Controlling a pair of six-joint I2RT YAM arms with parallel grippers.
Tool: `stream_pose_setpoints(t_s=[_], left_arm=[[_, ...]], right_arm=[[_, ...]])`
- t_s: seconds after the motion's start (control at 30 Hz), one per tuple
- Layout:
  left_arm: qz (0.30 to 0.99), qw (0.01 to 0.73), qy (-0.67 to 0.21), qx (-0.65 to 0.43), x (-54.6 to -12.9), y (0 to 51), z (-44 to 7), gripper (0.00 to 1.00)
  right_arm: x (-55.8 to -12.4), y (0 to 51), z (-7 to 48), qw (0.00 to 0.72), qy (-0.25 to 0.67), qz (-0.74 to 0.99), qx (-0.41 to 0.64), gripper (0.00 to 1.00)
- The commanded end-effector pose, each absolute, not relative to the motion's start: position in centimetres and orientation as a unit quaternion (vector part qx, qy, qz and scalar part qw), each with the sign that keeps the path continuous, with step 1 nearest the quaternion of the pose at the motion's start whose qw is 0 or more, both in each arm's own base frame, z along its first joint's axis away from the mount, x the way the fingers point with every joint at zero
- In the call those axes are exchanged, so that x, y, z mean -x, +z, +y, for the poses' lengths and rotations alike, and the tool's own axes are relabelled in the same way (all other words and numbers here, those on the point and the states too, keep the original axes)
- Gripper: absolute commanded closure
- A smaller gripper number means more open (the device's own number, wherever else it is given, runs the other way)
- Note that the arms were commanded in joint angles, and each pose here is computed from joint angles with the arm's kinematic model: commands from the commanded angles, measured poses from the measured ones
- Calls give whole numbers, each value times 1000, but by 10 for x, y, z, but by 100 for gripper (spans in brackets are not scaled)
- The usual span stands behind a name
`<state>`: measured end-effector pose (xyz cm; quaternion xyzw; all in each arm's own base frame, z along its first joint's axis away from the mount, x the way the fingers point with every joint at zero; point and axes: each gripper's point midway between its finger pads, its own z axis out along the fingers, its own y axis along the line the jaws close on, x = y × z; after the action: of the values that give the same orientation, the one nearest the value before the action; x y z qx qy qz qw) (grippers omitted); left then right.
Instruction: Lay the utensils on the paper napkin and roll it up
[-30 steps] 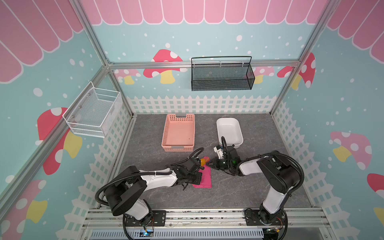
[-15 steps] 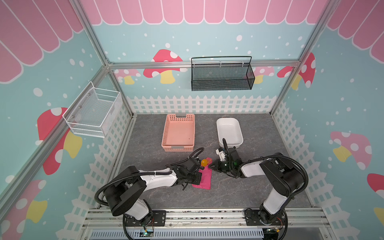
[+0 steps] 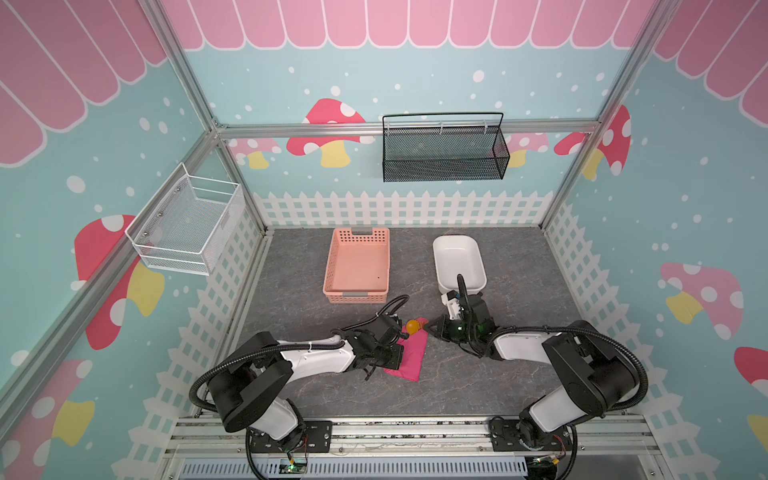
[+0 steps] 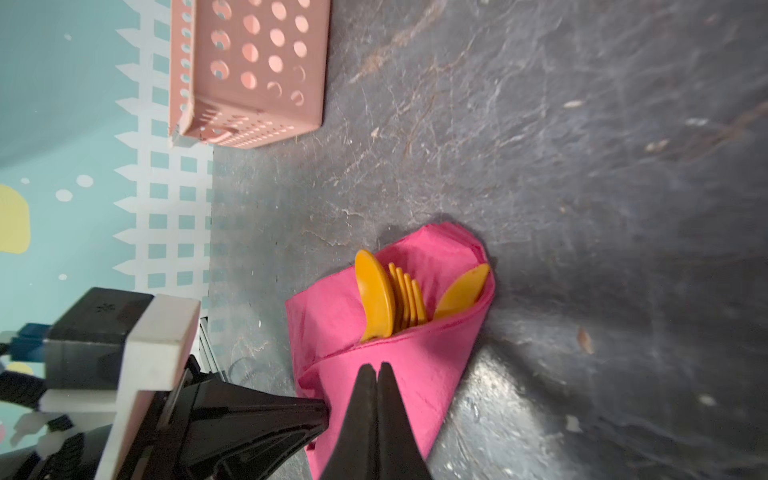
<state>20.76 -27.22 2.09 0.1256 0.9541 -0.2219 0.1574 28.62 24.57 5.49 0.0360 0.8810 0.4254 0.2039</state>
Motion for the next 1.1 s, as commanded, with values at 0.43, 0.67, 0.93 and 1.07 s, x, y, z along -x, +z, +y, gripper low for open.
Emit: stream_pose_setpoints(t_s=[0.43,0.67,0.93,1.07], left_arm=[[955,154,-215,-131,-207,19,-273,97],[955,154,-220,-129,-206,19,-274,97],[953,154,-231,-121,-202,21,-277,97],[952,157,-238,-114,-199,22,-278,97]], right_arm=[[-290,22,236,186,412,890,-60,98],[-287,24,233,183,404,894,-63,98],[-275,63,252,188,426,885,-27,98],[-260,67,275,166,420,892,6,98]])
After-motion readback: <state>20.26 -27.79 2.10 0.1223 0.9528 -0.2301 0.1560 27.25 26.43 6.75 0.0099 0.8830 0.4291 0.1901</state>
